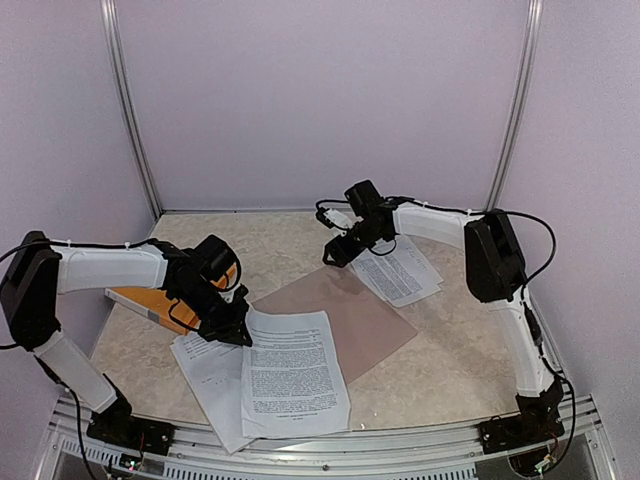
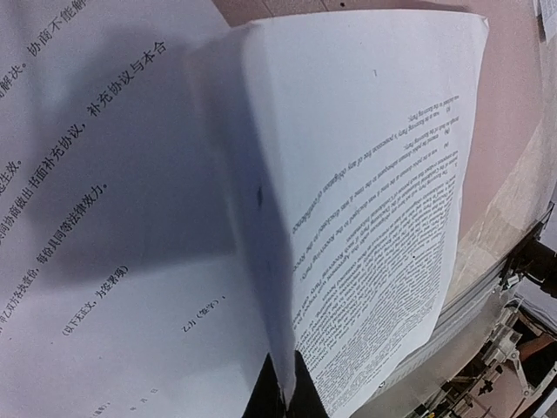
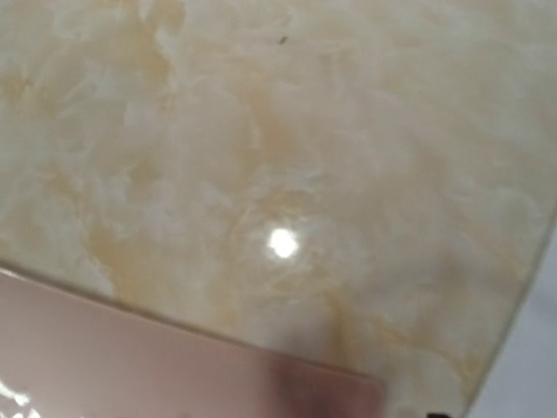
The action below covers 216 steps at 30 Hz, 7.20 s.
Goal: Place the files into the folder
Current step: Move the folder with some files to the center of the board, then insert the file into the form pockets on the folder.
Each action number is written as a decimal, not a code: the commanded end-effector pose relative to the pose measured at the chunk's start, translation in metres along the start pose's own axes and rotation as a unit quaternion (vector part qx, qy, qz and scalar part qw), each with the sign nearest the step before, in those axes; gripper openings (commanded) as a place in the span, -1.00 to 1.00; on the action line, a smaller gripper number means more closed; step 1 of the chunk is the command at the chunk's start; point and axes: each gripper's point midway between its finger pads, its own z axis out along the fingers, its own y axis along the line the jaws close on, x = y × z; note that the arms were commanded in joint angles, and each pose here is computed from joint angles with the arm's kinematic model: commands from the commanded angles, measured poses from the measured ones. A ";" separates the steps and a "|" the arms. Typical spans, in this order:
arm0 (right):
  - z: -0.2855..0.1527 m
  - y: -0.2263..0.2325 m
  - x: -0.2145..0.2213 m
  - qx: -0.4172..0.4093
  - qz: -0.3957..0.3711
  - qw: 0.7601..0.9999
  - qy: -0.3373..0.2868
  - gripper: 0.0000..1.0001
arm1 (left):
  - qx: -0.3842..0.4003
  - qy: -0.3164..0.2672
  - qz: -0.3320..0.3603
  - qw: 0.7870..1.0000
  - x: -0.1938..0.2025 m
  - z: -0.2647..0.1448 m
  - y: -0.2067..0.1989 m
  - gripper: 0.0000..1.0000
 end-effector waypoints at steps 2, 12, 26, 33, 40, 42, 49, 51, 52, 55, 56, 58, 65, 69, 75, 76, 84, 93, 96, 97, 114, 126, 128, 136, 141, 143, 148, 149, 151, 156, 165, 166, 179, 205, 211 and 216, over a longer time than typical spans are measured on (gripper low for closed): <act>0.019 0.020 -0.001 -0.034 -0.026 0.999 0.000 0.43 | -0.008 0.000 -0.003 1.000 0.001 0.005 0.004 -1.00; 0.043 0.031 0.010 -0.070 -0.011 0.997 0.008 0.36 | -0.013 0.003 -0.002 1.000 -0.001 0.011 0.006 -1.00; 0.021 0.021 0.068 -0.031 0.062 0.993 0.096 0.26 | -0.036 0.007 0.005 0.999 -0.002 0.013 0.012 -1.00; -0.007 0.019 0.107 -0.012 0.082 0.987 0.139 0.17 | -0.040 0.011 0.000 0.999 -0.002 0.014 0.013 -1.00; -0.039 0.027 0.155 0.007 0.099 0.979 0.175 0.15 | -0.037 0.027 -0.023 0.999 0.008 0.015 0.016 -1.00; -0.051 0.028 0.156 0.015 0.093 0.981 0.170 0.16 | -0.035 0.028 -0.030 0.999 0.011 0.013 0.016 -1.00; -0.082 0.054 0.113 0.009 0.005 0.996 0.090 0.46 | -0.016 0.026 -0.041 0.999 0.023 -0.008 0.004 -1.00; -0.082 0.064 0.108 0.009 -0.022 0.996 0.091 0.55 | -0.016 0.022 -0.043 0.999 0.025 -0.016 0.002 -1.00; -0.081 0.070 0.107 0.010 -0.035 0.995 0.093 0.66 | -0.016 0.021 -0.044 0.999 0.026 -0.019 0.001 -1.00; -0.075 0.084 0.106 0.006 -0.065 0.993 0.094 0.79 | -0.015 0.015 -0.049 0.999 0.029 -0.028 0.000 -1.00; -0.073 0.091 0.107 0.001 -0.075 0.993 0.096 0.80 | -0.016 0.015 -0.050 0.998 0.030 -0.030 0.000 -1.00; -0.068 0.100 0.109 -0.005 -0.092 0.991 0.100 0.82 | -0.022 0.018 -0.055 0.998 0.034 -0.033 0.002 -1.00; -0.052 0.126 0.110 0.000 -0.154 0.981 0.117 0.83 | -0.032 0.020 -0.068 0.997 0.044 -0.037 0.011 -1.00; -0.043 0.128 0.113 -0.004 -0.164 0.978 0.127 0.82 | -0.034 0.019 -0.070 0.997 0.048 -0.038 0.014 -1.00; -0.034 0.136 0.118 -0.030 -0.179 0.974 0.132 0.82 | -0.034 0.021 -0.069 0.997 0.051 -0.036 0.017 -1.00; -0.033 0.136 0.119 -0.033 -0.182 0.974 0.134 0.82 | -0.035 0.021 -0.069 0.997 0.051 -0.035 0.018 -1.00; -0.026 0.149 0.114 -0.071 -0.195 0.971 0.118 0.83 | -0.034 0.023 -0.067 0.997 0.051 -0.034 0.021 -1.00; -0.010 0.152 0.111 -0.083 -0.205 0.968 0.121 0.79 | -0.034 0.024 -0.074 0.996 0.052 -0.034 0.022 -1.00; -0.007 0.150 0.116 -0.081 -0.205 0.967 0.128 0.70 | -0.034 0.023 -0.074 0.996 0.051 -0.034 0.022 -1.00; -0.006 0.149 0.118 -0.081 -0.204 0.967 0.130 0.66 | -0.033 0.021 -0.073 0.997 0.051 -0.035 0.022 -1.00; -0.001 0.130 0.139 -0.075 -0.175 0.970 0.154 -0.05 | -0.025 0.016 -0.073 0.997 0.044 -0.034 0.017 -1.00; -0.008 0.131 0.131 -0.076 -0.156 0.974 0.143 -0.53 | -0.011 0.009 -0.061 0.998 0.024 -0.030 0.002 -1.00; -0.010 0.132 0.129 -0.078 -0.152 0.975 0.140 -0.59 | -0.009 0.008 -0.065 0.998 0.020 -0.029 -0.001 -1.00; -0.015 0.138 0.122 -0.093 -0.131 0.979 0.123 -0.67 | 0.002 0.016 -0.091 0.996 0.018 -0.031 -0.003 -1.00; -0.016 0.137 0.123 -0.094 -0.126 0.980 0.122 -0.69 | 0.028 0.012 -0.114 0.993 0.017 -0.040 -0.006 -1.00; -0.016 0.137 0.123 -0.095 -0.125 0.980 0.122 -0.69 | 0.037 0.007 -0.123 0.992 0.016 -0.045 -0.006 -1.00; -0.017 0.137 0.123 -0.095 -0.124 0.980 0.122 -0.69 | 0.072 0.001 -0.137 0.988 0.013 -0.058 -0.011 -1.00; -0.017 0.136 0.123 -0.094 -0.124 0.980 0.122 -0.70 | 0.075 0.002 -0.139 0.987 0.012 -0.059 -0.012 -1.00; -0.018 0.136 0.123 -0.094 -0.124 0.980 0.122 -0.70 | 0.081 0.007 -0.141 0.987 0.012 -0.059 -0.014 -1.00; -0.020 0.136 0.121 -0.093 -0.125 0.980 0.121 -0.70 | 0.106 0.021 -0.144 0.984 0.009 -0.055 -0.024 -1.00; -0.021 0.140 0.121 -0.104 -0.124 0.980 0.118 -0.70 | 0.115 0.033 -0.142 0.983 -0.001 -0.049 -0.030 -1.00; -0.021 0.140 0.121 -0.104 -0.124 0.980 0.118 -0.70 | 0.116 0.033 -0.141 0.983 -0.002 -0.049 -0.031 -1.00; -0.026 0.141 0.116 -0.127 -0.109 0.980 0.108 -0.68 | 0.110 0.025 -0.144 0.983 -0.009 -0.052 -0.028 -1.00; -0.037 0.137 0.097 -0.173 -0.041 0.982 0.068 -0.71 | 0.112 0.037 -0.103 0.988 -0.011 -0.051 -0.040 -1.00; -0.038 0.140 0.097 -0.182 -0.036 0.980 0.066 -0.70 | 0.117 0.037 -0.096 0.988 -0.014 -0.049 -0.046 -1.00; -0.039 0.140 0.099 -0.183 -0.034 0.980 0.068 -0.71 | 0.120 0.031 -0.097 0.988 -0.018 -0.046 -0.047 -1.00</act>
